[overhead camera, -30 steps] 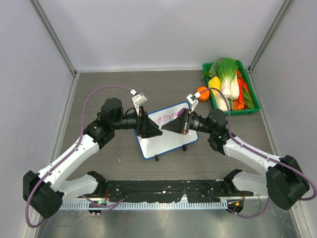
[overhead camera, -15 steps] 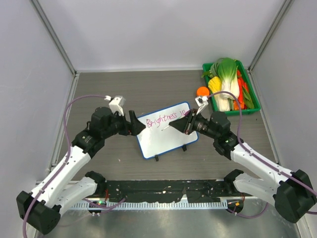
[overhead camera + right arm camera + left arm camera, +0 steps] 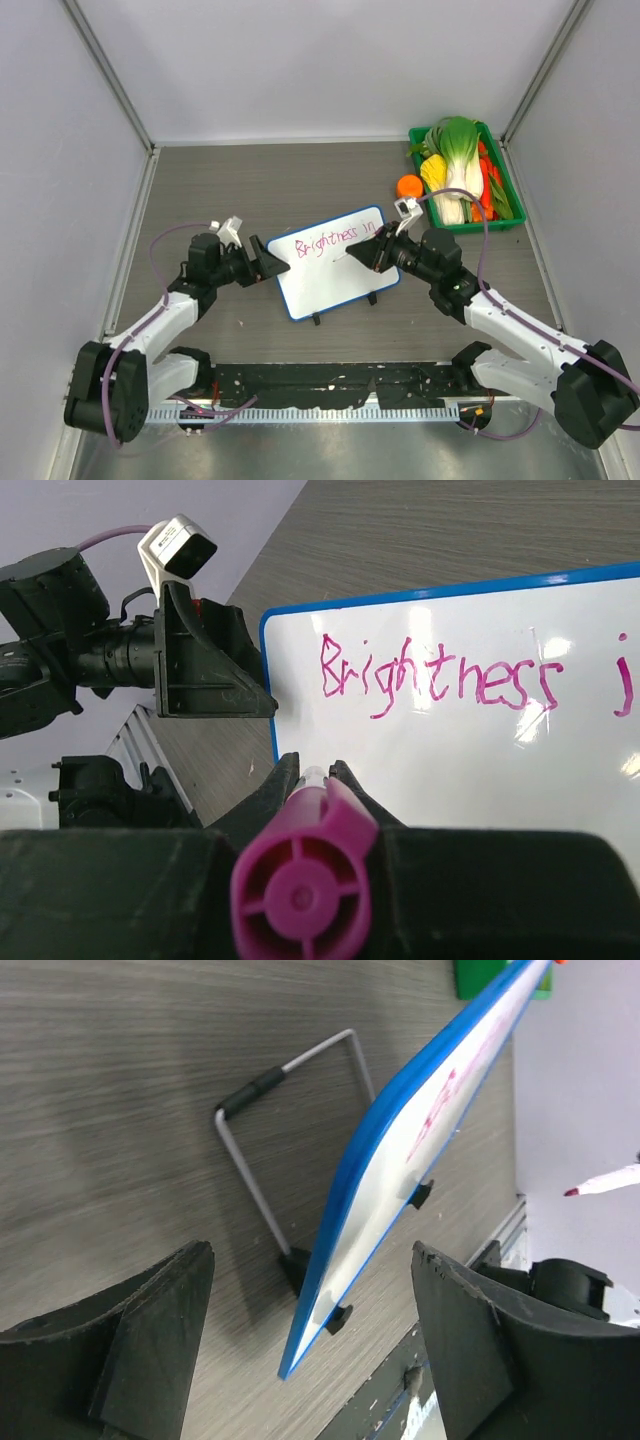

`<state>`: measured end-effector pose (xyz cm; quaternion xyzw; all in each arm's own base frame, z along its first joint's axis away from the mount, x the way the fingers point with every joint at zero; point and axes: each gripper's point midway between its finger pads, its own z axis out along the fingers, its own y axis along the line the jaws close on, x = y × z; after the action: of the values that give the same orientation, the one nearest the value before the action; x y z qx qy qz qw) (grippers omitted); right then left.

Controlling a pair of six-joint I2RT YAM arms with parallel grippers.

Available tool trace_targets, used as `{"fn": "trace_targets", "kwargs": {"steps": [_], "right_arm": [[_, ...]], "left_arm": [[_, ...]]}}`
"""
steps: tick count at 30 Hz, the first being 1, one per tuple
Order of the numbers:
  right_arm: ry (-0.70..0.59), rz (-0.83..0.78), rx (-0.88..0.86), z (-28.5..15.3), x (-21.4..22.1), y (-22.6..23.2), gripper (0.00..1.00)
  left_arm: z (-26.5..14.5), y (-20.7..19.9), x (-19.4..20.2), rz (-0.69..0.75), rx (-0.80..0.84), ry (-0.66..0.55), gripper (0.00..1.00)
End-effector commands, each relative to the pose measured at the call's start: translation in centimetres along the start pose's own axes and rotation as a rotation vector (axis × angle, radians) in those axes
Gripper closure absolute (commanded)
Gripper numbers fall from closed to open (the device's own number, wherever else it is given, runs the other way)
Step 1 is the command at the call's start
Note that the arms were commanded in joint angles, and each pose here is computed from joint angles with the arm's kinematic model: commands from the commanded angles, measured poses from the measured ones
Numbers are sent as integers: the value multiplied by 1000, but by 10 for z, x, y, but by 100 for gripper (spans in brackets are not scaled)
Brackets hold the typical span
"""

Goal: Write a sentence on the whiteboard
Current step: Write with the whiteboard marker on the whiteboard.

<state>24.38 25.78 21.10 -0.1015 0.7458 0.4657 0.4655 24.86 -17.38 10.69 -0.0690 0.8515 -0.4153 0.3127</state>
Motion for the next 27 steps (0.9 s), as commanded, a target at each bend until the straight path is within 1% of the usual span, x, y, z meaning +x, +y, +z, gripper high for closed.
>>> {"fn": "trace_targets", "kwargs": {"steps": [1,3,6,8,9,12,14,17,19,21,22,23,27], "right_arm": [[-54,-58,-15,7,-10,3,99],[-52,-75,-11,11,-10,4,99],[-44,-108,-16,17,-5,12,99],[-43,-133,-8,22,-2,14,99],[-52,-143,1,24,-5,14,99],[-52,-170,1,28,-1,20,99],[-61,-187,4,31,1,24,99],[-73,-204,-8,35,4,34,99],[-84,-212,-6,37,6,37,99],[-94,-227,-1,41,7,40,99],[-120,-231,26,42,2,37,99],[-123,-239,35,44,4,37,99],[-150,-260,65,48,3,37,99]], "left_arm": [[6,-47,-24,134,277,-71,19],[11,-48,-21,144,308,-58,24],[18,-45,-17,156,345,-46,36],[23,-40,-13,161,354,-30,48],[25,-38,-11,164,357,-18,58],[28,-33,-5,171,356,6,73],[28,-30,-4,185,337,10,81],[28,-24,-3,189,304,11,89],[28,-21,-1,197,295,17,91],[30,-14,3,204,269,31,96],[31,-10,5,201,254,35,99],[31,-7,5,200,237,39,100],[31,-5,5,198,223,35,100]]}}
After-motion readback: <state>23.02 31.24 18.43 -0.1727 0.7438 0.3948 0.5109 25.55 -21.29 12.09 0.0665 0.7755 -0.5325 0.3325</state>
